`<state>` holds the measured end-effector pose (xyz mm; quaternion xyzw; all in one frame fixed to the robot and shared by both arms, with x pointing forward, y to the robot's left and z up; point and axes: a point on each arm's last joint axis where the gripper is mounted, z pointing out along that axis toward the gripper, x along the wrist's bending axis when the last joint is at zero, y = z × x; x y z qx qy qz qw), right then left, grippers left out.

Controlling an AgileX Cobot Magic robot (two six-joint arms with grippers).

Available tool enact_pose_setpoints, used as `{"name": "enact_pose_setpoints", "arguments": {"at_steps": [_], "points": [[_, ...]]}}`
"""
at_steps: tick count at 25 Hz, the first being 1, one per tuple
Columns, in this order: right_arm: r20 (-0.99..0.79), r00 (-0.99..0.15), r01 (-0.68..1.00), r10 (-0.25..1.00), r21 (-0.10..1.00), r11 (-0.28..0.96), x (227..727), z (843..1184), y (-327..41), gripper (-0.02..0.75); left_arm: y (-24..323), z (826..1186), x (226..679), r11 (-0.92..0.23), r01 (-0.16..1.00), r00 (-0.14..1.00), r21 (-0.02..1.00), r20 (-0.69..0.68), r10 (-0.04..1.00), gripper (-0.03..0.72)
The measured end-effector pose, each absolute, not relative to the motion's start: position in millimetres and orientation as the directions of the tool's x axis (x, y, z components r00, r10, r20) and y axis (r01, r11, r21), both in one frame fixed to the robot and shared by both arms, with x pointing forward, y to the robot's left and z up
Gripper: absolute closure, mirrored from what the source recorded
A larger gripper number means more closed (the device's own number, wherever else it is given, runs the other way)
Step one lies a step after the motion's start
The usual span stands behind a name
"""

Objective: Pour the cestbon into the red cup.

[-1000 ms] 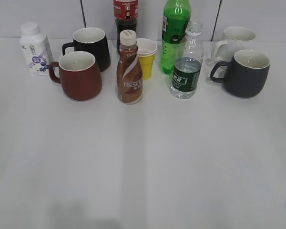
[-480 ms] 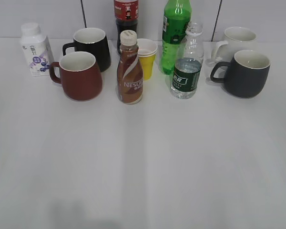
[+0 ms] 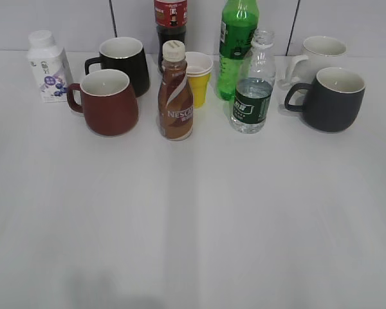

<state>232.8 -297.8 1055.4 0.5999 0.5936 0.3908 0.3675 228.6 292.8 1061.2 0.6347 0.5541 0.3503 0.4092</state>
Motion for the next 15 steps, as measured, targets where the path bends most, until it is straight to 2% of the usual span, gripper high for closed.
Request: {"name": "enact_pose_setpoints", "arguments": {"at_steps": [15], "points": [[0.033,-0.018,0.426,0.999,0.904,-0.022,232.8,1055.3,-297.9,0.15,292.7,1061.2,228.5,-0.052,0.416,0.143,0.908,-0.009,0.99,0.45]]}}
